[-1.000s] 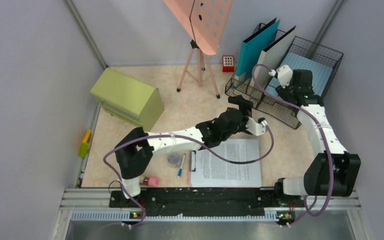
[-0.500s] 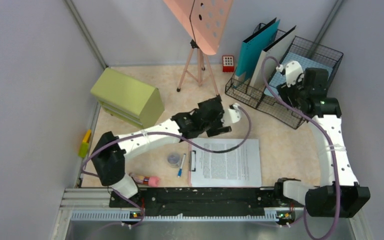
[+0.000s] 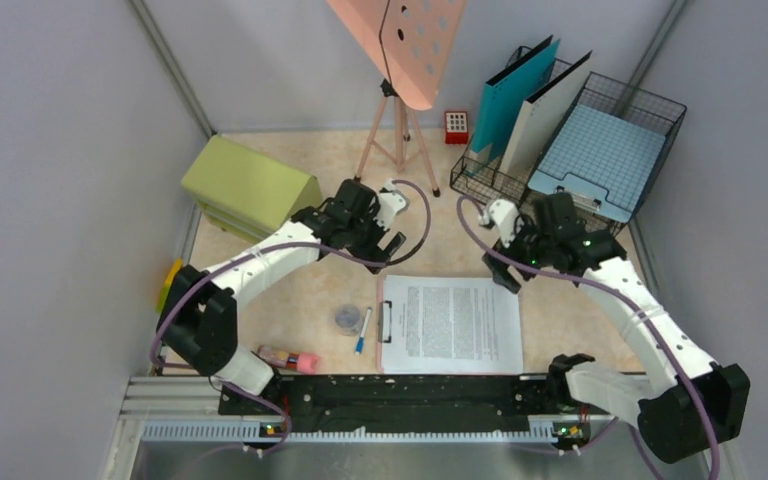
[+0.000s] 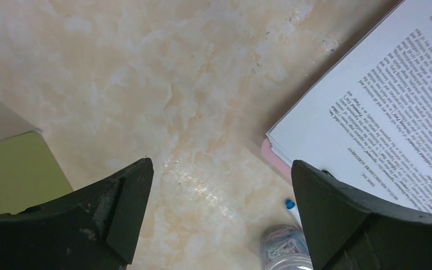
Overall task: Organize the desk
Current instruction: Pick up the folder from the center of the board.
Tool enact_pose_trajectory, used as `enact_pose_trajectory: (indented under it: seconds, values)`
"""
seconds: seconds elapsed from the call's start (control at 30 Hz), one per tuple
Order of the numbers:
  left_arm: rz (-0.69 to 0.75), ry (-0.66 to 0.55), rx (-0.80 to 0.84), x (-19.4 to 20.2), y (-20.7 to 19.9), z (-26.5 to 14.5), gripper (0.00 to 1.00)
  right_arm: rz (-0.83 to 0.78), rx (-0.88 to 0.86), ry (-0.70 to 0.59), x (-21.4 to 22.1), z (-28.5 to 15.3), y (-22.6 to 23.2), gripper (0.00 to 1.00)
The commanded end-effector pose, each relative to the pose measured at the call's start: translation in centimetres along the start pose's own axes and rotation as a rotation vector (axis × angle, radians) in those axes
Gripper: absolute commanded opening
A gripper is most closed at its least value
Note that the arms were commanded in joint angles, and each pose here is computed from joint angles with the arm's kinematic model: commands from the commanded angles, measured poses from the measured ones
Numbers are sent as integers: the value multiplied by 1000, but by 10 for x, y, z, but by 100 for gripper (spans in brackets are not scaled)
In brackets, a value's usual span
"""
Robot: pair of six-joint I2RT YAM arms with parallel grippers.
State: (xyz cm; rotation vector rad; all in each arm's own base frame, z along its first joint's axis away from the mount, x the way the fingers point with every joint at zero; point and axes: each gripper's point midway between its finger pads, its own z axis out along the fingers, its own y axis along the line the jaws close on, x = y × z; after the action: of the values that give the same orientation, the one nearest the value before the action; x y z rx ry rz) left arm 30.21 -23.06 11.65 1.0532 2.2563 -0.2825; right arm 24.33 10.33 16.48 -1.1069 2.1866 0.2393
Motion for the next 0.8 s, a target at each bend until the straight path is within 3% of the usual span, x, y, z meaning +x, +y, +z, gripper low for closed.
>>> enact_pose_trajectory:
  seconds: [0.0, 0.13, 0.77]
  values:
    - [-151, -1, 149, -3, -9, -1, 99, -61, -80, -48, 0, 30, 29, 79]
    - [-217, 125, 237, 16, -16, 14, 99, -63, -113, -30, 18, 53, 40, 78]
    - [-386, 296, 528, 58, -63, 48, 92, -63, -147, 47, 61, 81, 52, 75]
